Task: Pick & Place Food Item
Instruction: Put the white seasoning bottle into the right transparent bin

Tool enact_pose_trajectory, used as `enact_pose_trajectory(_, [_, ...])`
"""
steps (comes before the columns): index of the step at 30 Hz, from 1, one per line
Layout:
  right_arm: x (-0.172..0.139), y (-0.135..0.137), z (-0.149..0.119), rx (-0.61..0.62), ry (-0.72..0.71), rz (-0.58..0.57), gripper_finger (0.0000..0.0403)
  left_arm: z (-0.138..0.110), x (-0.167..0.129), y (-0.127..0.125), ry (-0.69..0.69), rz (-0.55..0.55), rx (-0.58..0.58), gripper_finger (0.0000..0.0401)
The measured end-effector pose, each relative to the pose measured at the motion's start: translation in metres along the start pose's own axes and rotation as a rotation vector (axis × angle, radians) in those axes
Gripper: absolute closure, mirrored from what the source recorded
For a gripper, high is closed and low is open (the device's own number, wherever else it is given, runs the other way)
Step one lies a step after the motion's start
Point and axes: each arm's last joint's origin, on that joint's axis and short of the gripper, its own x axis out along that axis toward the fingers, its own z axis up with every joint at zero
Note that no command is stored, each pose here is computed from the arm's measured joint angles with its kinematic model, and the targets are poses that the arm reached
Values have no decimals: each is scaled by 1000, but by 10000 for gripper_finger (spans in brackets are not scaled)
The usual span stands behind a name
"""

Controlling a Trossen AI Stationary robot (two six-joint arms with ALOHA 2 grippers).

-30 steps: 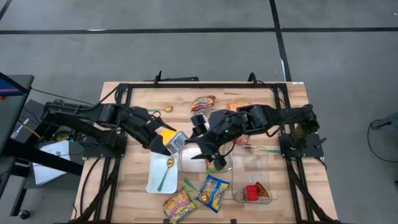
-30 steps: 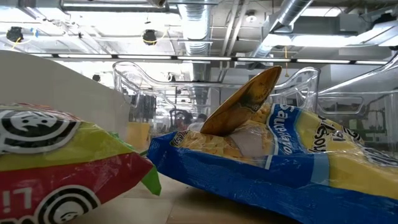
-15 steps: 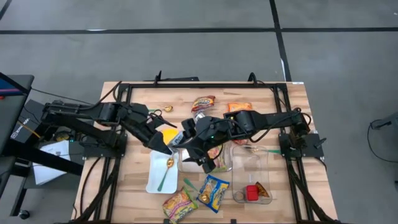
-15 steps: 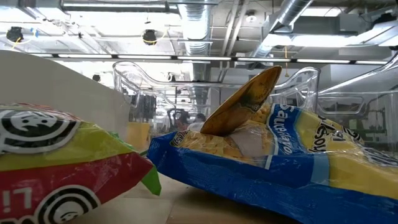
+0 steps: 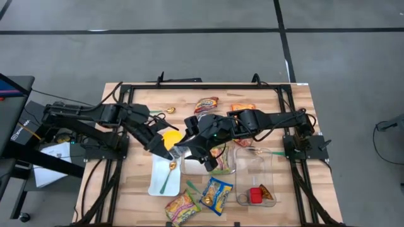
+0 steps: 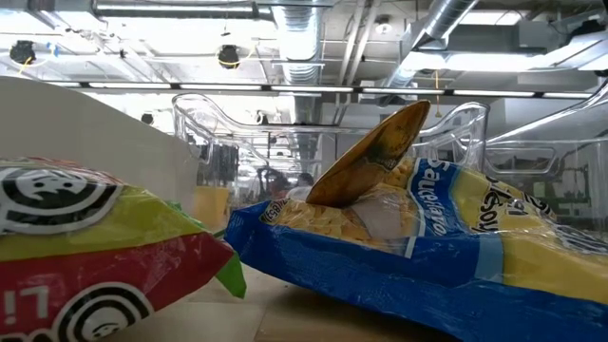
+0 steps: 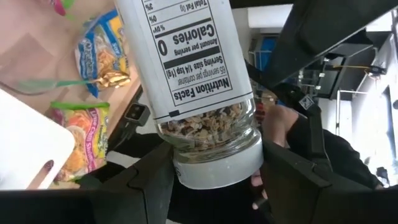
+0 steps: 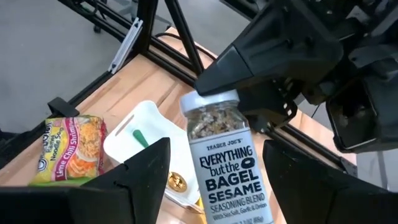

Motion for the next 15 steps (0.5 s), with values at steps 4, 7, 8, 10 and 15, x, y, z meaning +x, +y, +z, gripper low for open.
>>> enact_pose_trajectory(4, [0,-3,-1,-9,3,-5,152,0,0,0,4,3,-16,203])
enact_pose_trajectory(7, [0,-6,-3,-6,4,-7,152,0,0,0,12,0,-20,203])
enact_pose_trajectory(8, [0,-8,-4,-5,5,-9,152,0,0,0,13,0,-20,203])
enact_pose_trajectory(10, [0,-7,-3,-6,1,-3,152,-1,0,0,15,0,-23,203])
enact_pose_trajectory(15, [-1,-3,-1,44,-22,41,152,-1,0,0,18,-1,-23,203])
